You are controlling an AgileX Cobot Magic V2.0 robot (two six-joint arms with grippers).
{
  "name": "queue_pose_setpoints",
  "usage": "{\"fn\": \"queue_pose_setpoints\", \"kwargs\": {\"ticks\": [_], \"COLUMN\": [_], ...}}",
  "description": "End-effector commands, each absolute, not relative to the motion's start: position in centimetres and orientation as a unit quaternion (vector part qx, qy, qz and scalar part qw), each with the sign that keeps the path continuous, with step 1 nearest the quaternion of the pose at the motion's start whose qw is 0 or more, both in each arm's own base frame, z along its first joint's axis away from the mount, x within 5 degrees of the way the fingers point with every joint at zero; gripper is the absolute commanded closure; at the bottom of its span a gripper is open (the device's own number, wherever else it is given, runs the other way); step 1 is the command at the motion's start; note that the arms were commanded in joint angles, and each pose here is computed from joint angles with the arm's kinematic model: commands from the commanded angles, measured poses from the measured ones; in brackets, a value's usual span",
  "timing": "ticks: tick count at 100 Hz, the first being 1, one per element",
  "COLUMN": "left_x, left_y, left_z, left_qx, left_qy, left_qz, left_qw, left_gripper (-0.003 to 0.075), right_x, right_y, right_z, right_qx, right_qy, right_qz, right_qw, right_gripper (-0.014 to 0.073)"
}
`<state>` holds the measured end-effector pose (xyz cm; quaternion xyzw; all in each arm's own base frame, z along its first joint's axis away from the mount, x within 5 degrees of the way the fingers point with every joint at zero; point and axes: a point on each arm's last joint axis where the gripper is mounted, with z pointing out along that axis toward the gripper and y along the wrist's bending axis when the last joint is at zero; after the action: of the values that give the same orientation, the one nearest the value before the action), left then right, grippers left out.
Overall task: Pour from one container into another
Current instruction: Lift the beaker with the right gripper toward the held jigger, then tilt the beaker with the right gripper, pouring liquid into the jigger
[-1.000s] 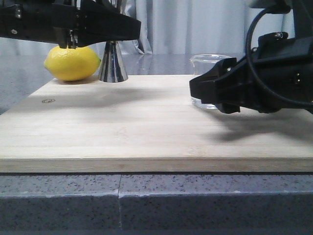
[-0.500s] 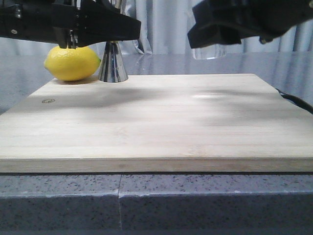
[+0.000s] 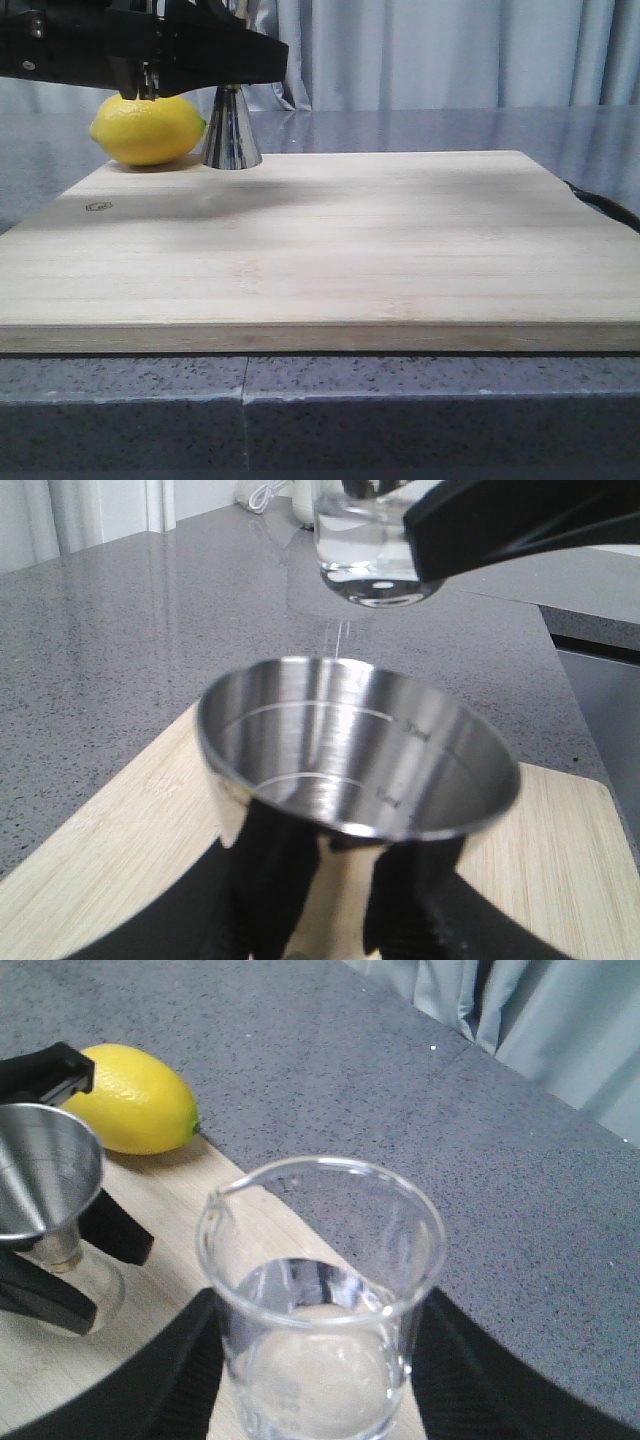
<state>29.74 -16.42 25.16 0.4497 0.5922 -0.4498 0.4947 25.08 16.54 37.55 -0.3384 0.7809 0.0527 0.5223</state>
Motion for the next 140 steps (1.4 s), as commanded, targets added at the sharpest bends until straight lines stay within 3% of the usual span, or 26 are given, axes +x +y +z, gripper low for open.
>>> {"fn": "queue_pose_setpoints", "kwargs": {"ticks": [1, 63, 108, 140], "left_x": [29.0, 29.0, 29.0, 29.0], "left_y": [-16.6, -16.6, -16.6, -16.6], "left_z": [28.6, 28.6, 28.6, 28.6], "left_qx": [0.437, 0.437, 0.437, 0.437], "left_qy": [0.533, 0.533, 0.533, 0.533], "left_qz": [-0.489, -0.489, -0.489, -0.489], "left_qw": [0.535, 0.535, 0.535, 0.535], "left_gripper": [0.0500, 0.0500, 0.0500, 0.0500], "right_x": [24.7, 24.9, 25.1, 25.2], "right_y": [17.2, 21.9, 21.6, 21.6], "right_z": [40.5, 41.2, 41.6, 41.7], "right_qx": [-0.365, -0.524, -0.557, -0.582], "right_qy": [0.743, 0.675, 0.634, 0.608], "right_qz": [0.042, -0.052, -0.144, -0.171], "right_qw": [0.560, 0.518, 0.517, 0.512], "right_gripper": [0.0283, 0.0283, 0.0283, 0.0283]}}
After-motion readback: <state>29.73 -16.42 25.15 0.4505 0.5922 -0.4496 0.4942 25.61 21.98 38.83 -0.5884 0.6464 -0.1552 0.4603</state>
